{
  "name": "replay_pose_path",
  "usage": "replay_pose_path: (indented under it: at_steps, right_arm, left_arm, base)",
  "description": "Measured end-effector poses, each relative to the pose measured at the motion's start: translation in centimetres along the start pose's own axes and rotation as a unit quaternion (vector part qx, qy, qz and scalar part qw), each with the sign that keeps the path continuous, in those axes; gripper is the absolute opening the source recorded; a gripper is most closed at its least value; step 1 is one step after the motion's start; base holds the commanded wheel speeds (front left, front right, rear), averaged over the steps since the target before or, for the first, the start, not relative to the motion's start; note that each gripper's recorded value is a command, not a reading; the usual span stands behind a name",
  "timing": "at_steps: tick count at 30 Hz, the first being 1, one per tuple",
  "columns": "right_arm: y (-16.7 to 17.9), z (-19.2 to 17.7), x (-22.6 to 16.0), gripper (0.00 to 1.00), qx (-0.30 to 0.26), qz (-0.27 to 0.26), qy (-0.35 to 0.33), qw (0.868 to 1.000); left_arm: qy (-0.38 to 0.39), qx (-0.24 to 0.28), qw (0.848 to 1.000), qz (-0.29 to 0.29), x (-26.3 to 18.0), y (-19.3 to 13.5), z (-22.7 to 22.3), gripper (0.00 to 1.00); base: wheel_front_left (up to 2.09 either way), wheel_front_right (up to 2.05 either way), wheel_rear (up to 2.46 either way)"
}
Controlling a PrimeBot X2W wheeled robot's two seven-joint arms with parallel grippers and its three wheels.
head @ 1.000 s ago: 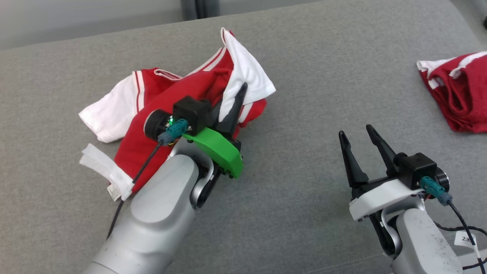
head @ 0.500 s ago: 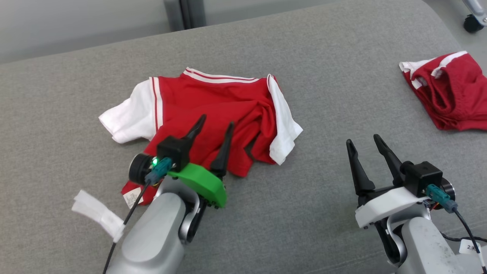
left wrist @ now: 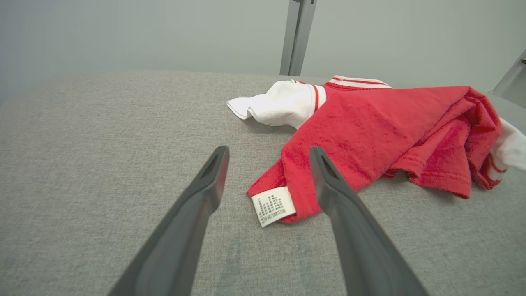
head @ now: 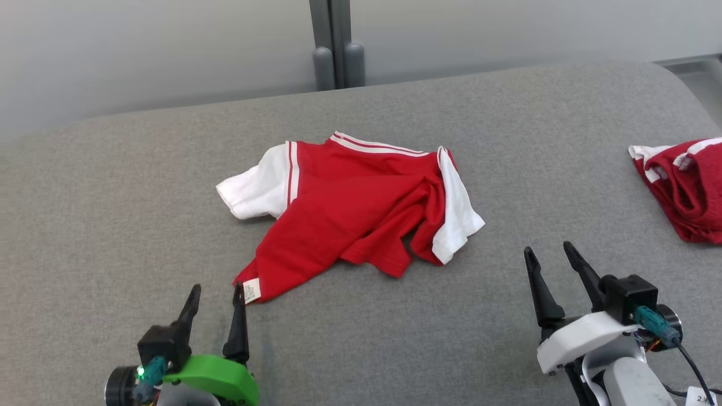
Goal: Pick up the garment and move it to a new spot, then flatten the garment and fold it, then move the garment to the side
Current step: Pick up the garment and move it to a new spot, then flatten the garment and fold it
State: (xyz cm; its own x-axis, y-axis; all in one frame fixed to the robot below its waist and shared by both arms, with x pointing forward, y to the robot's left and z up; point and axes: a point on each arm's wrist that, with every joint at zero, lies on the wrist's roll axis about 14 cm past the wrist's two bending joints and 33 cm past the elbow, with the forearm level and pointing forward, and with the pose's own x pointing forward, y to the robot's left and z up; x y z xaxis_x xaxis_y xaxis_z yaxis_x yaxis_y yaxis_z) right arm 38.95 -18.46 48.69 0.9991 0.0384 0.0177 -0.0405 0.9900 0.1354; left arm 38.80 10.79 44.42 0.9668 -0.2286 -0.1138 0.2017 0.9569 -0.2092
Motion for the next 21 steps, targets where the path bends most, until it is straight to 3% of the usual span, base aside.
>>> replay_pose_path:
  at_steps: [6,12,21]
  right_arm:
    - [0.3,-1.1,-0.8,1.0,0.003,0.003,0.017,1.0]
    - [0.7,-2.5,-0.5,1.0,0.003,0.008,0.038,0.999]
    - [1.8,-2.7,4.8,1.0,-0.024,0.034,0.04,0.998]
  left_arm:
    - [0.007,-0.009,0.999,0.04,-3.1,2.0,-1.0,1.0]
    - [0.008,-0.01,0.999,0.04,-2.9,2.2,-1.1,1.0]
    - [0.002,-0.03,0.999,0.02,0.1,1.3,-0.7,1.0]
  base:
    - [0.0,0.0,0.0]
    - [0.0,0.0,0.0]
    - [0.0,0.0,0.0]
